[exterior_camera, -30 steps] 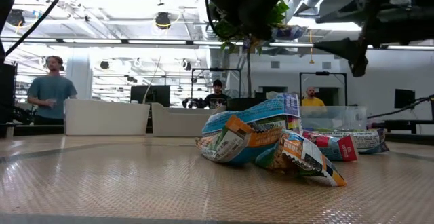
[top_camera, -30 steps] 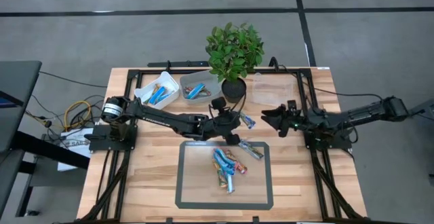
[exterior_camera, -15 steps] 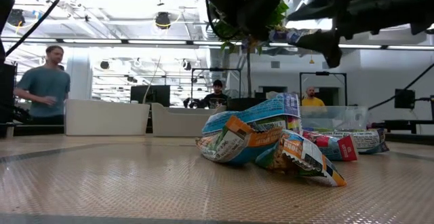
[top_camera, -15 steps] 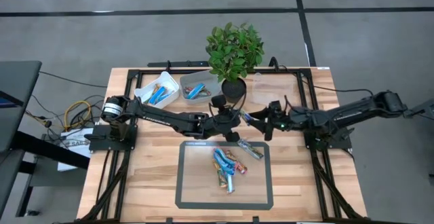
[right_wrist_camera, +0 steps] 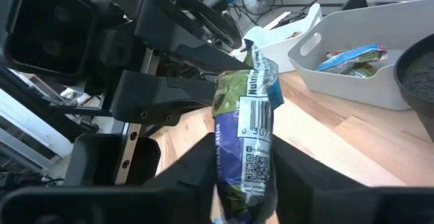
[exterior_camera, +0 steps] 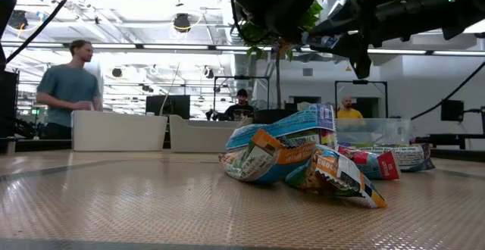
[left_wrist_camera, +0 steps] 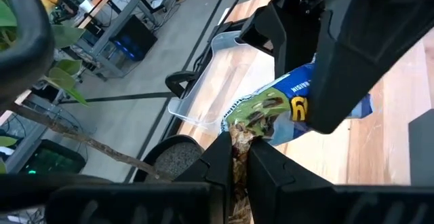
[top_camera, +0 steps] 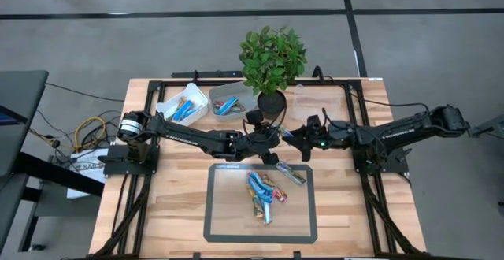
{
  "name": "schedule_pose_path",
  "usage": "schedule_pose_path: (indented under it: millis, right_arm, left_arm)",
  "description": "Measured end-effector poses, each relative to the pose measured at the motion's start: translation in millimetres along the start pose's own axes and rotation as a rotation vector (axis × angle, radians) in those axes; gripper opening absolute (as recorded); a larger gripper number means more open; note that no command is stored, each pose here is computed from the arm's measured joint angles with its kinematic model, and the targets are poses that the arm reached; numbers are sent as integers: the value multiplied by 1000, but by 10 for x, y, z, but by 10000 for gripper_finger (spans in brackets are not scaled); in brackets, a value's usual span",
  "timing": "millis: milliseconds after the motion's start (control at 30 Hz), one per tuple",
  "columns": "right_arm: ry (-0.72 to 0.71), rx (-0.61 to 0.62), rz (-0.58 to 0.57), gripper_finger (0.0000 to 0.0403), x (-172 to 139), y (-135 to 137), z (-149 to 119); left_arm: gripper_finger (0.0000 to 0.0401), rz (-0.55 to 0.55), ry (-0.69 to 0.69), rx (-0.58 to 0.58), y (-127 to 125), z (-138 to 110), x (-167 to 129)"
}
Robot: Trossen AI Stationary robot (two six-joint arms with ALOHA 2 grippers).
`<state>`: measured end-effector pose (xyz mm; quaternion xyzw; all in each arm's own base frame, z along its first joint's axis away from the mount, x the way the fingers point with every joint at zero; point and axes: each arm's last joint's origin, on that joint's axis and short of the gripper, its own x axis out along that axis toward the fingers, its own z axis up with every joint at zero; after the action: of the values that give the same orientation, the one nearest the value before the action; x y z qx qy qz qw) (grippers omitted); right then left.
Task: Pick and place Granola Bars by type
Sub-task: Put the blue granola bar into the transparent bin
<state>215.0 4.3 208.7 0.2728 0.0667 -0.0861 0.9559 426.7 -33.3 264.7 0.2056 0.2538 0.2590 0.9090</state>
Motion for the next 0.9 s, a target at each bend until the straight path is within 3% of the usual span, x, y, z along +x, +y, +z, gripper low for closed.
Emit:
schedule_pose_path:
  millis: [167, 333, 733, 900]
  right_arm:
    - [-1, 0, 0, 47, 0, 1, 1]
    - [10, -9, -6, 36, -1, -5, -9]
    - [75, -14, -76, 37, -5, -65, -79]
    - [119, 26, -224, 37, -17, -207, -125]
  left_arm:
    - [20, -1, 0, 0, 0, 0, 0]
    - [39, -23, 3, 7, -7, -8, 1]
    - [211, -54, 103, 2, 75, -141, 86]
    - [267, -23, 136, 22, 96, -176, 95]
